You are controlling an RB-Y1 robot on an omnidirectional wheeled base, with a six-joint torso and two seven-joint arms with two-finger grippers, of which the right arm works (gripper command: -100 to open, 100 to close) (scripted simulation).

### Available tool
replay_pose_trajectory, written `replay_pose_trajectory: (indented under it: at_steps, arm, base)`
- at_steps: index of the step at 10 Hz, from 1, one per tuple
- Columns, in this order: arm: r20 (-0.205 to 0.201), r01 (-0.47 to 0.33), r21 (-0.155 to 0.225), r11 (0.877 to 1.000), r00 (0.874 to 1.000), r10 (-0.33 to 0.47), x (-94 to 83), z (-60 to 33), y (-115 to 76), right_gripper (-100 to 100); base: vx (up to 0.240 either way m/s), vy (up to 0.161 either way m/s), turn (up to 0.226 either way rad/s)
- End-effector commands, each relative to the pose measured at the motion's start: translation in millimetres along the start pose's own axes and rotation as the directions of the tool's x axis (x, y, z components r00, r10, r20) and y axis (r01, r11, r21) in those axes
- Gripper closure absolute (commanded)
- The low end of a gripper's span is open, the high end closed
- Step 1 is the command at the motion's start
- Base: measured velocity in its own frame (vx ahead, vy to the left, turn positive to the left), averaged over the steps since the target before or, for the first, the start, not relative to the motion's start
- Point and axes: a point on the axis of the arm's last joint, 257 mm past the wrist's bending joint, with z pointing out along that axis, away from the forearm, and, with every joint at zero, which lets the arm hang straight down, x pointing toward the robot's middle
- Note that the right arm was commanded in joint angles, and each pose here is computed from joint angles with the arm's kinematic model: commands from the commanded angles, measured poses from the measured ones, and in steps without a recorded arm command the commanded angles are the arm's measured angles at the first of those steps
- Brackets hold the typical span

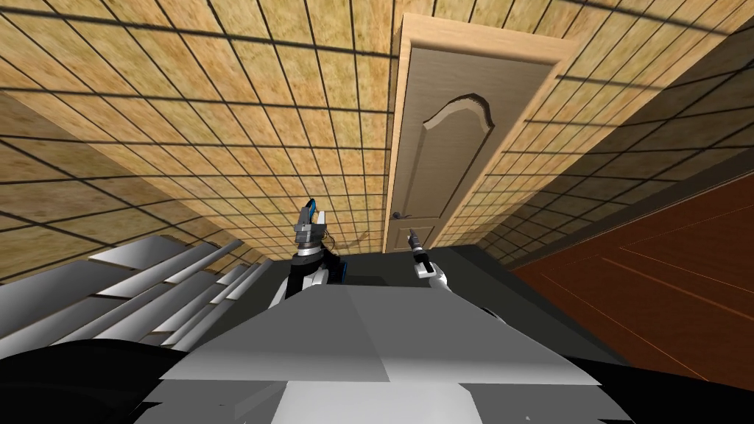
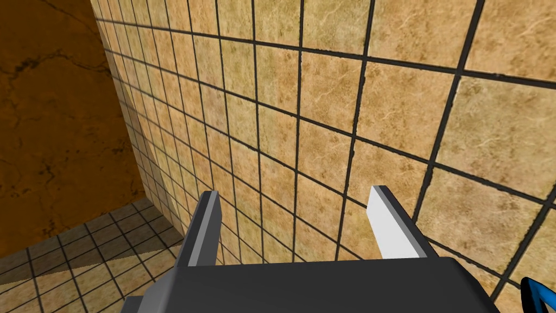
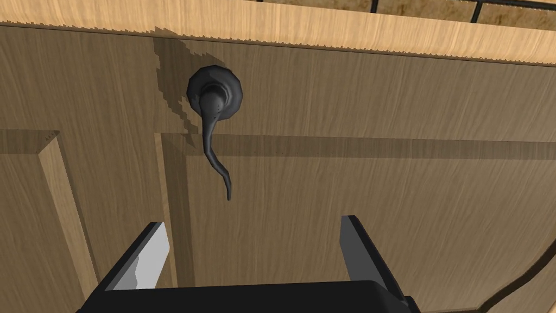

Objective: Pull the door open

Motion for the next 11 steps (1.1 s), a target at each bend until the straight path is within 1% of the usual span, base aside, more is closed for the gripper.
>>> replay_pose_trajectory:
  at_steps: [1,5,6,11]
  arm:
    - [0.002,0.002,0.016,1.0,1.0,-0.002,-3.6,0.7,-6.0,-100]
    - [0.007,0.005,0.051,0.999,1.0,-0.006,-10.5,1.2,-20.4,-100]
    - [0.01,0.007,0.067,0.998,1.0,-0.008,-13.8,1.2,-26.6,-100]
    - [0.018,0.01,0.106,0.994,1.0,-0.012,-22.2,0.5,-41.1,-100]
  base:
    - [0.106,-0.001,0.048]
    - [0.085,-0.015,0.043]
    - [0.113,-0.037,0.051]
    - [0.11,-0.028,0.046]
